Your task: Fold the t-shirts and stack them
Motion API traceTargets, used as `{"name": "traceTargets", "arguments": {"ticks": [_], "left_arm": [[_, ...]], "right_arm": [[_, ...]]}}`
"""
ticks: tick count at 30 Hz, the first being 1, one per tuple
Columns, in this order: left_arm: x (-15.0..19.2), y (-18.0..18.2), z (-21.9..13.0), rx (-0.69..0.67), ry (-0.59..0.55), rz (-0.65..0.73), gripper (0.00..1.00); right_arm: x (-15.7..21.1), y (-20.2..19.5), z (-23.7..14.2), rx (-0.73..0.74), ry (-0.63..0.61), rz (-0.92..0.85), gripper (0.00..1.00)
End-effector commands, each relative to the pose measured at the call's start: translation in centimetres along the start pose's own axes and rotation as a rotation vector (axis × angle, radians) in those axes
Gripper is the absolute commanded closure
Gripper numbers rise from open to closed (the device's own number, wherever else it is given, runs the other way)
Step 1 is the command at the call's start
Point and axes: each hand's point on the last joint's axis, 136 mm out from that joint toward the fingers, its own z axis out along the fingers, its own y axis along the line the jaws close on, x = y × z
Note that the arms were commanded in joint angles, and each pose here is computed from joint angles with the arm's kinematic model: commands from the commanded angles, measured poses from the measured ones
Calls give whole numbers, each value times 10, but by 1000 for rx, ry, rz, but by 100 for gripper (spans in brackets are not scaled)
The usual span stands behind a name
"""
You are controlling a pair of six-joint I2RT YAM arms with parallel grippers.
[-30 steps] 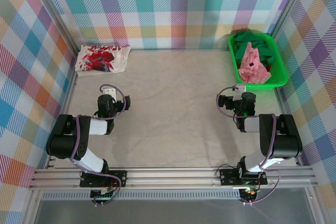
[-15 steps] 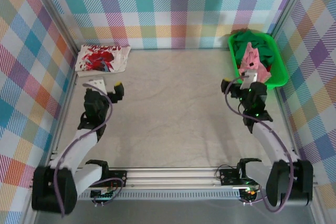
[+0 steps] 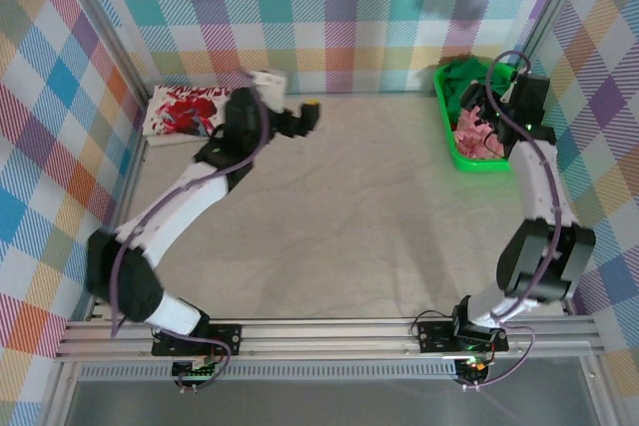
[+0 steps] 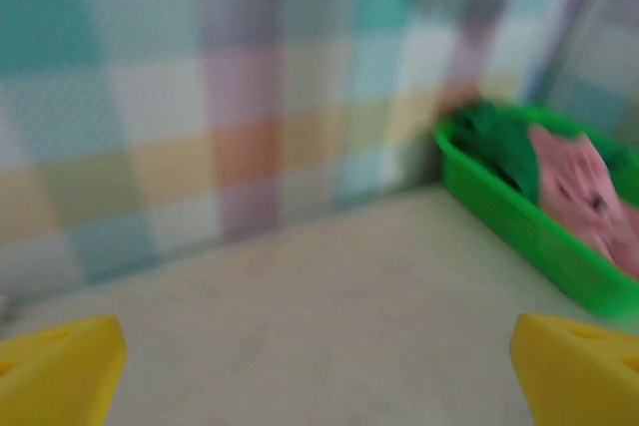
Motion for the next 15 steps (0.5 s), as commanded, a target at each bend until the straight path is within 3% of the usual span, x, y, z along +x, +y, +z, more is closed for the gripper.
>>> {"name": "traceTargets", "arguments": {"ticks": [1,8,15], "left_arm": [[41,-48,26,127,161,34,2],[92,-69,61,176,258,-60,5],[120,-64,58,158,307,-74,5]], "right_arm": [[16,-28,20,73,146,69,2],[42,-42,84,79,296,61,7],[51,-36,142,27,383,18,26]]}}
